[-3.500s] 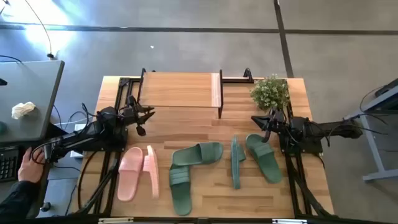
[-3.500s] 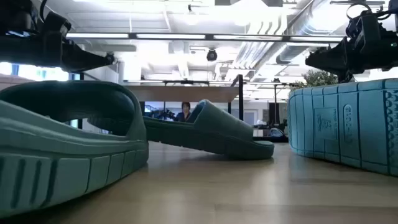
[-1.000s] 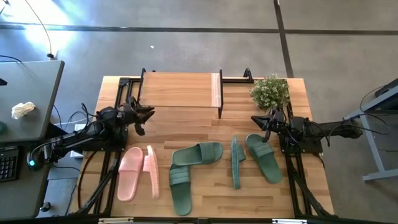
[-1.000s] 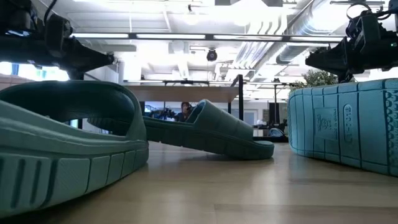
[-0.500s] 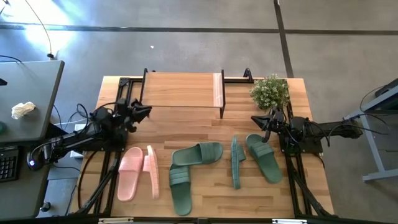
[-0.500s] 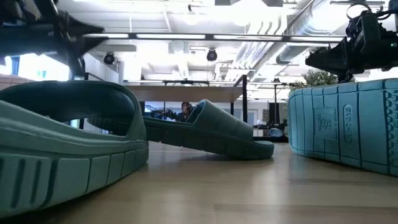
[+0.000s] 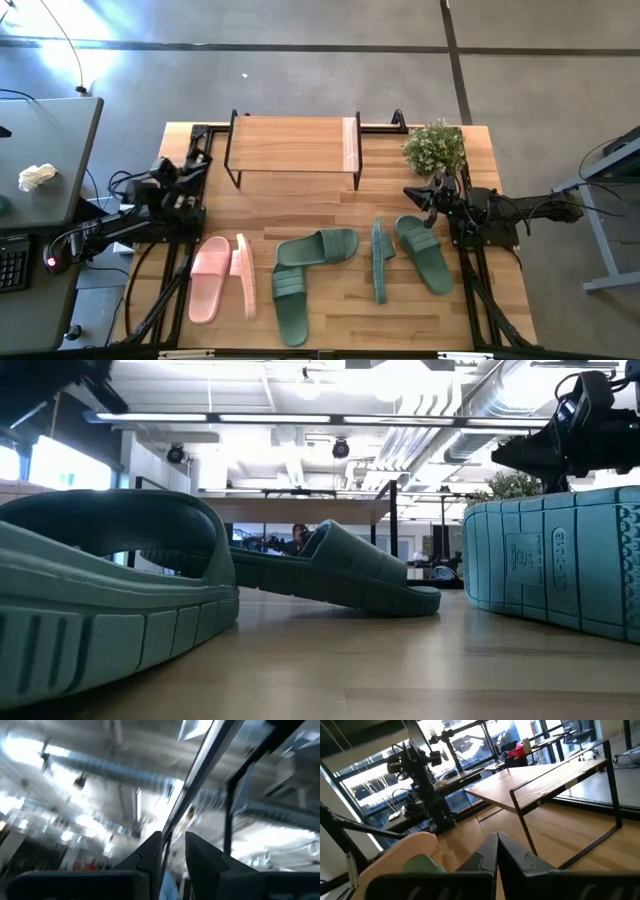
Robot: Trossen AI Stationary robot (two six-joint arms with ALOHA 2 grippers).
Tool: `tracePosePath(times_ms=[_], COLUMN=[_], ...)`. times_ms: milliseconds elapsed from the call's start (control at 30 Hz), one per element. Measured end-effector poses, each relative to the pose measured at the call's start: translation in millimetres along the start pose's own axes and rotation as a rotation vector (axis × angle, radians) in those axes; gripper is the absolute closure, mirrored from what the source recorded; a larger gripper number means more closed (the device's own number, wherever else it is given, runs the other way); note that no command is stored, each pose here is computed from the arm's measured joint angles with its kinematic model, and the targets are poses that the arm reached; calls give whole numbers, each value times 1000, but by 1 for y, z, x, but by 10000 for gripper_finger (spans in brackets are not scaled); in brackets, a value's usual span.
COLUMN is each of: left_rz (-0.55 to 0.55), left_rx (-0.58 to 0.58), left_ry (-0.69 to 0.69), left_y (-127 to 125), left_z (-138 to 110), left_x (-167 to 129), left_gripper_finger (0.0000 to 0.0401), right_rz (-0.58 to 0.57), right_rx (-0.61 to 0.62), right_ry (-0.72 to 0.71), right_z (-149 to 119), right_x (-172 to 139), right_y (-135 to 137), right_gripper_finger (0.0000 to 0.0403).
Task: Pick and place slides into the shelf
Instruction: Put the left white slipper on the bottom shelf
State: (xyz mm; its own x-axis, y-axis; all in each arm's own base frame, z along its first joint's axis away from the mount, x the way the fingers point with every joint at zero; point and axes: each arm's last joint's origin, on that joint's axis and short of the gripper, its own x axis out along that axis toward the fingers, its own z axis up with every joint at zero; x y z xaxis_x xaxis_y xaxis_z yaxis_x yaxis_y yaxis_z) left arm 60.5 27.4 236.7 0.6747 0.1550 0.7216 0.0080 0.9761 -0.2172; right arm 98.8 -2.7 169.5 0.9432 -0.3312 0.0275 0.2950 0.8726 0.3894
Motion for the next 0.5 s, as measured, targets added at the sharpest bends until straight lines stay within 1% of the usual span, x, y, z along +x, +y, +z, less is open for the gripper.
tracePosePath(times_ms=[133, 233, 367, 500], left_rz=[-79, -115, -210, -288], left_rx=[41, 138, 289, 350], left_ry=[-130, -185, -196, -153], left_y=[-9, -17, -35, -50], left_z=[15, 32, 62, 94], left_x=[0, 7, 23, 49], left_gripper_finger=[327, 327, 327, 327], right_rz=[0, 0, 1, 1], right_rx=[27, 34, 34, 34], right_ry=[0, 0, 0, 1], right_z=[0, 0, 0, 0], right_x=[0, 0, 0, 0], right_y=[0, 0, 0, 0], right_gripper_finger=[403, 403, 403, 403])
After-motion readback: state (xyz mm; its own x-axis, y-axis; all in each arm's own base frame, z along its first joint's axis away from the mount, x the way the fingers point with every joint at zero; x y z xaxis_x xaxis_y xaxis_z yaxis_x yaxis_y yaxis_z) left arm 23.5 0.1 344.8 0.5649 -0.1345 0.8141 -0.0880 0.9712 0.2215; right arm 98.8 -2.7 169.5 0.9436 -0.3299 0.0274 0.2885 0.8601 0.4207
